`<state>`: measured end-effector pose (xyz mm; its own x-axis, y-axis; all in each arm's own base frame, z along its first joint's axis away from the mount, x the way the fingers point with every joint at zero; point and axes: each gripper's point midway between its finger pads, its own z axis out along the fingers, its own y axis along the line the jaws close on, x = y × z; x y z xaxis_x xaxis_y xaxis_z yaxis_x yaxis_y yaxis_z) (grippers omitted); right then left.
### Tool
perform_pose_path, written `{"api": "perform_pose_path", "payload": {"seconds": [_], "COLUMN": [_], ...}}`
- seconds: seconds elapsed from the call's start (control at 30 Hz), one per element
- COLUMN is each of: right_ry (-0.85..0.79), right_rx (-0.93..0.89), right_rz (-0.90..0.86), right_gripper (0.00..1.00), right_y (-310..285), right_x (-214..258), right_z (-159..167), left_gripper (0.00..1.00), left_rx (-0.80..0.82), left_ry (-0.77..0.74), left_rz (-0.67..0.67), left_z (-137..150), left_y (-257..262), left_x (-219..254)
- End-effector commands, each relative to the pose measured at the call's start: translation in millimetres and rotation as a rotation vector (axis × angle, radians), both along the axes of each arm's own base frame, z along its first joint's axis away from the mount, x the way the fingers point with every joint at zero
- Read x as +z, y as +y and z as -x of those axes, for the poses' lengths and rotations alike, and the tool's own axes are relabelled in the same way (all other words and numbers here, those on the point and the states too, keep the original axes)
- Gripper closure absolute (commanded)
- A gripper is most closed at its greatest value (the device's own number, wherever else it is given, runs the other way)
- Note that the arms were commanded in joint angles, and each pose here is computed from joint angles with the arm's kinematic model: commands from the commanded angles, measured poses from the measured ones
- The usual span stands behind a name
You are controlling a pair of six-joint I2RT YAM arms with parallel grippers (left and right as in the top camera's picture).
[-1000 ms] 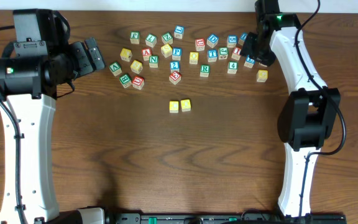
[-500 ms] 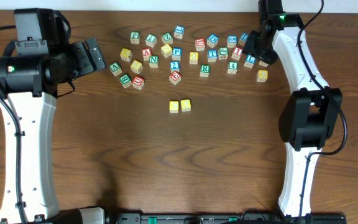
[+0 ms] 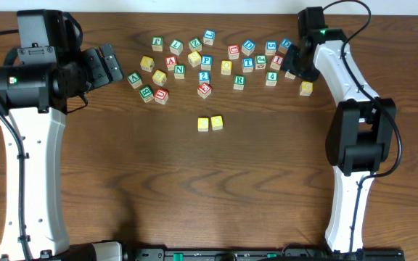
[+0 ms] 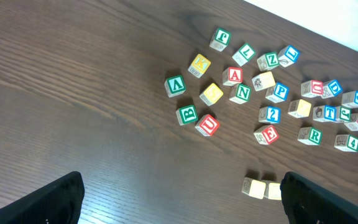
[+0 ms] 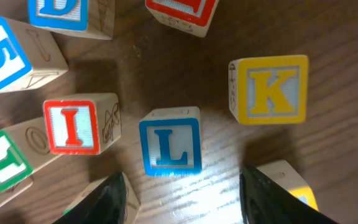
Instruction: Spell out CORL
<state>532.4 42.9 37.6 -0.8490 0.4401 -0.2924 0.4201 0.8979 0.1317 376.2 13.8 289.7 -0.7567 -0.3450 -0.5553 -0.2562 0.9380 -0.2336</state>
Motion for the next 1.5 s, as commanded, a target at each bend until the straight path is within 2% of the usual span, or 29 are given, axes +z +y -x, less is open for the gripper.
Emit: {"api": "perform_pose_path", "payload": {"seconds": [0.0, 0.2, 0.3, 0.97, 1.3, 1.47], "right_ry": [0.021, -0.007, -0.023, -0.029, -0.041, -0.006], "right_rx": [-0.022, -0.021, -0.021, 0.023, 0.077, 0.095], "right_rz": [0.007, 0.010, 0.010, 0.029, 0.021, -0.021], "right_gripper": [0.49, 0.60, 0.63, 0.60, 0.53, 0.53], "right_y": [-6, -7, -7, -8, -4, 3], "right_x": [-13, -14, -12, -17, 37, 39], "right_z": [4, -2, -5, -6, 1, 11], "left_gripper": [0.01, 0.01, 0.01, 0.01, 0.01, 0.01], "left_rx": [-0.013, -0.013, -0.013, -0.013, -0.013, -0.013], "left_ry": [0.013, 0.013, 0.013, 0.013, 0.013, 0.014], "left_rz": [0.001, 0.000, 0.001, 0.001, 0.001, 0.001], "left_z": [0, 0, 0, 0, 0, 0], "left_y": [0, 0, 0, 0, 0, 0], "left_x": [-5, -5, -5, -5, -5, -5]}}
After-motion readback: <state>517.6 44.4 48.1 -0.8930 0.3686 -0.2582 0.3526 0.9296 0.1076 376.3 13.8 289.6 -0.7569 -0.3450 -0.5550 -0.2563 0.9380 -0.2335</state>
